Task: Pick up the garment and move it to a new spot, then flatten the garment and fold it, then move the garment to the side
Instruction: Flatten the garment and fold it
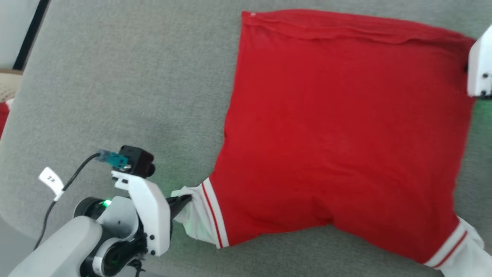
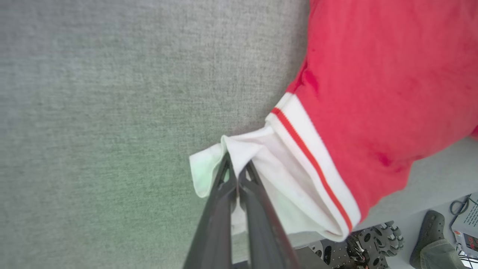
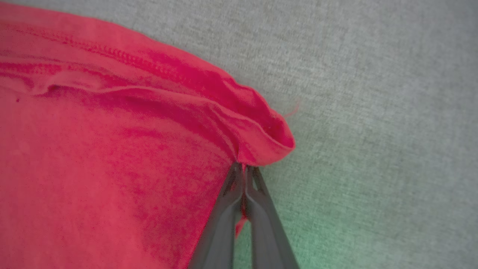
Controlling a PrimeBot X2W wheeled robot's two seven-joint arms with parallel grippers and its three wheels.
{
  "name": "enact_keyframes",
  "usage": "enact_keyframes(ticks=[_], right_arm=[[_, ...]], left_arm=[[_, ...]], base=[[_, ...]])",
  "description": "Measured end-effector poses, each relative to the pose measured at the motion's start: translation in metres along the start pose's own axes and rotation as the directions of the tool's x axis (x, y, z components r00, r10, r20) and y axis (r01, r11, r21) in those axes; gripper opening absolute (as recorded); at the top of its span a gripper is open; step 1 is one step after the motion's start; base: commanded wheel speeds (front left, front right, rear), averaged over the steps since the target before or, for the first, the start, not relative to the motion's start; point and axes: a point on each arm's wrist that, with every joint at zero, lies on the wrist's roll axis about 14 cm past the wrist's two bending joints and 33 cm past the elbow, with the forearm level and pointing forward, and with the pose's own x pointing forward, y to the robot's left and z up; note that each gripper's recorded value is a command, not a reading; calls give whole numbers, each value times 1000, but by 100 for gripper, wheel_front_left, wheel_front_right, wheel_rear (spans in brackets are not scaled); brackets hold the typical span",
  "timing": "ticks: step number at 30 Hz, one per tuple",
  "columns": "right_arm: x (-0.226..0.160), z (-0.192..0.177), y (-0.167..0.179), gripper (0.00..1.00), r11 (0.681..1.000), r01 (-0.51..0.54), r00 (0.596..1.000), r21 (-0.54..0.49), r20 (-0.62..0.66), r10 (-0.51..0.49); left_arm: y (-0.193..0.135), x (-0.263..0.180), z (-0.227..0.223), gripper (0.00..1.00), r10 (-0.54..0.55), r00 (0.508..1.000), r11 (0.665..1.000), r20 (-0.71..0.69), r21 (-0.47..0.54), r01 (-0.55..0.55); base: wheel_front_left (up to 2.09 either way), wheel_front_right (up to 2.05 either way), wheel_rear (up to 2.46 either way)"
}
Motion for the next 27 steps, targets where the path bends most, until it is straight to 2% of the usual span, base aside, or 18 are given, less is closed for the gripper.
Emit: enact_keyframes(ticks=[6,14,22,27], right_arm=[[-28,-30,0,0,999,-25,1000,-40,5,25],[-80,-97,-4,0,997,-68,997,-43,-24,67],[-124,-164,-6,0,996,-79,996,44,-31,80],[-121,-197,1,0,986,-84,995,145,-34,89]], left_arm=[[4,-5,4,0,10,1000,1000,12,8,-10],[-5,-9,10,0,-7,1000,999,27,51,5],[-25,-11,21,0,-48,998,993,48,106,42],[-28,-8,22,0,-57,998,992,40,111,52]], base=[[0,0,0],[0,0,0],[0,0,0],[0,0,0]])
